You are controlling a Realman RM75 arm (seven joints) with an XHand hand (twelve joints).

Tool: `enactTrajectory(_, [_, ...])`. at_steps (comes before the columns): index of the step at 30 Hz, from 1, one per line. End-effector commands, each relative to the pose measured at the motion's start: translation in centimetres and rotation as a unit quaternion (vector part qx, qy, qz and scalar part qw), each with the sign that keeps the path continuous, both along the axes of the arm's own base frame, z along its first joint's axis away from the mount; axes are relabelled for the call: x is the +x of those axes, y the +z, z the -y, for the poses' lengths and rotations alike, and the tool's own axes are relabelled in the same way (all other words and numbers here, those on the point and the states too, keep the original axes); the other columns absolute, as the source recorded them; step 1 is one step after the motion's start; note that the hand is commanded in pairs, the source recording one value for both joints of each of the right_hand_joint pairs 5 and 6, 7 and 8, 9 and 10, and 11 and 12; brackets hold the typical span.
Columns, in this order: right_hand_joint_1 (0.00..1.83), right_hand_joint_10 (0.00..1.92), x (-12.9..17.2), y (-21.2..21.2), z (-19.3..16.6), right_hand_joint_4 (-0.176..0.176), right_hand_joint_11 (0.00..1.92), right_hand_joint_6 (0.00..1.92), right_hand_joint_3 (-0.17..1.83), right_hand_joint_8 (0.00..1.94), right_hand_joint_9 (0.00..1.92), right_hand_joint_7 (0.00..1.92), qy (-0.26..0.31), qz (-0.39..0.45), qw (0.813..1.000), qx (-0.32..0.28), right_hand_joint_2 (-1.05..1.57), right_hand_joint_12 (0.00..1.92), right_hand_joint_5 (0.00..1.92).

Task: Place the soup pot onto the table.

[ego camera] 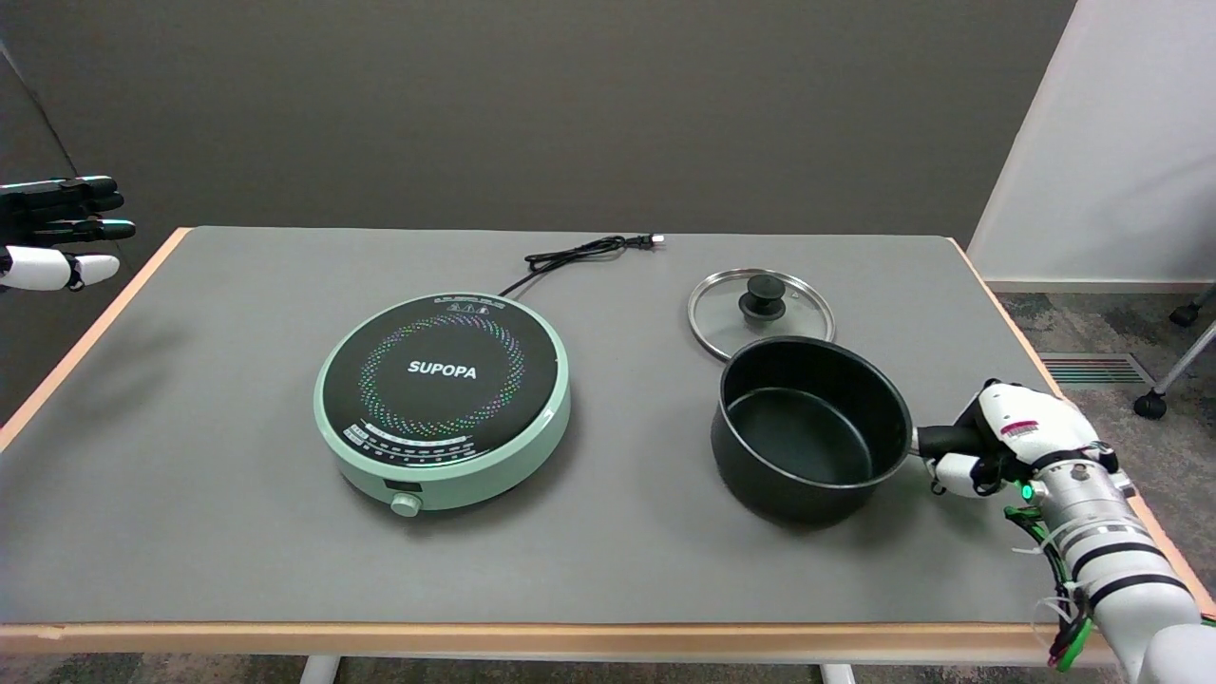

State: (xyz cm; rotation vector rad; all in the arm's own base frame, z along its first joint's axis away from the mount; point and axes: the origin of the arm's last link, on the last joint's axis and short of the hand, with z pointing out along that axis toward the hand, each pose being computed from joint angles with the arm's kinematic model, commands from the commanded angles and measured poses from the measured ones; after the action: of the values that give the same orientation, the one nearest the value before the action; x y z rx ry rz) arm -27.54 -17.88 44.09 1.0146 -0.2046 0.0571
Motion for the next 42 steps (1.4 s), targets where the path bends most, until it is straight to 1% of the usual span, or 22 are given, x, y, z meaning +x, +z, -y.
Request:
enactTrajectory(1, [0.76,1.34,0.3,-0.7,1.2,-0.102,1.34,1.34,0.58,1.34,1.34,1.34,-0.009,-0.079,0.997,-0.009,1.40,1.34,1.34])
enactTrajectory(2, [0.72,1.31,0.5,-0.8,1.2,-0.091,1.31,1.31,0.66,1.31,1.31,1.31,-0.010,-0.091,0.996,-0.009,1.38,1.31,1.31])
enactTrajectory(3, [0.71,1.27,0.7,-0.9,1.3,-0.065,1.27,1.27,0.79,1.27,1.27,1.27,-0.011,-0.103,0.995,-0.009,1.24,1.27,1.27])
enactTrajectory(5, [0.76,1.12,0.9,-1.1,1.4,-0.005,1.12,1.12,1.33,1.12,1.12,1.12,-0.014,-0.123,0.992,-0.007,0.70,1.12,1.12])
enactTrajectory(6, [0.82,1.01,1.0,-1.2,1.4,-0.003,1.01,1.01,1.53,1.01,1.01,1.01,-0.016,-0.136,0.991,-0.006,0.42,1.01,1.01])
enactTrajectory(7, [0.92,0.85,1.1,-1.2,1.5,-0.028,0.85,0.85,1.57,0.85,0.85,0.85,-0.016,-0.142,0.990,-0.005,0.12,0.85,0.85])
enactTrajectory(8, [1.03,0.74,1.2,-1.2,1.5,-0.046,0.74,0.74,1.36,0.74,0.74,0.74,-0.018,-0.154,0.988,-0.005,-0.09,0.74,0.74])
enactTrajectory(9, [1.07,0.73,1.5,-1.3,1.6,-0.041,0.73,0.73,1.21,0.73,0.73,0.73,-0.018,-0.168,0.986,-0.003,-0.14,0.73,0.73])
enactTrajectory(10, [1.08,0.73,1.6,-1.3,1.6,-0.040,0.73,0.73,1.20,0.73,0.73,0.73,-0.019,-0.177,0.984,-0.003,-0.17,0.73,0.73])
enactTrajectory(12, [1.07,0.40,2.0,-1.3,1.7,-0.013,0.40,0.40,1.18,0.40,0.40,0.40,-0.021,-0.200,0.980,-0.001,-0.40,0.40,0.40])
enactTrajectory(13, [1.08,0.36,2.2,-1.3,1.7,-0.010,0.36,0.36,1.17,0.36,0.36,0.36,-0.022,-0.214,0.977,0.000,-0.41,0.36,0.36])
enactTrajectory(15, [1.07,0.13,2.6,-1.3,1.7,0.012,0.13,0.13,1.12,0.13,0.13,0.13,-0.023,-0.233,0.972,-0.001,-0.46,0.13,0.13])
enactTrajectory(17, [1.06,0.01,3.1,-1.2,1.6,0.013,0.01,0.01,1.10,0.01,0.01,0.01,-0.018,-0.243,0.970,-0.006,-0.54,0.01,0.01])
enactTrajectory(20, [1.05,0.00,4.0,-1.0,1.3,0.010,0.00,0.00,1.03,0.00,0.00,0.00,-0.006,-0.251,0.968,-0.018,-0.60,0.00,0.00])
enactTrajectory(22, [1.03,0.00,4.6,-0.8,1.3,0.008,0.00,0.00,0.92,0.00,0.00,0.00,0.004,-0.257,0.966,-0.026,-0.63,0.00,0.00])
enactTrajectory(25, [0.97,0.00,6.0,-0.7,1.2,-0.009,0.00,0.00,0.62,0.00,0.00,0.00,0.029,-0.269,0.962,-0.045,-0.63,0.00,0.00])
enactTrajectory(27, [0.92,0.00,6.8,-0.8,1.4,-0.014,0.00,0.00,0.49,0.00,0.00,0.00,0.064,-0.264,0.961,-0.050,-0.61,0.00,0.00])
enactTrajectory(30, [0.90,0.00,8.4,-1.2,1.6,-0.017,0.00,0.00,0.44,0.00,0.00,0.00,0.172,-0.208,0.961,-0.056,-0.60,0.00,0.00])
enactTrajectory(32, [0.88,0.00,9.3,-1.5,1.7,-0.019,0.00,0.00,0.40,0.00,0.00,0.00,0.256,-0.143,0.955,-0.050,-0.58,0.00,0.00])
enactTrajectory(35, [0.86,0.00,10.1,-1.7,1.8,-0.016,0.00,0.00,0.30,0.00,0.00,0.00,0.326,-0.081,0.941,-0.037,-0.47,0.00,0.00])
enactTrajectory(37, [0.85,0.00,10.4,-1.8,1.9,-0.015,0.00,0.00,0.32,0.00,0.00,0.00,0.382,-0.009,0.924,-0.021,-0.40,0.00,0.00])
enactTrajectory(42, [0.80,0.00,10.0,-1.9,2.9,-0.032,0.00,0.00,0.28,0.00,0.00,0.00,0.451,0.143,0.881,0.002,-0.02,0.00,0.00])
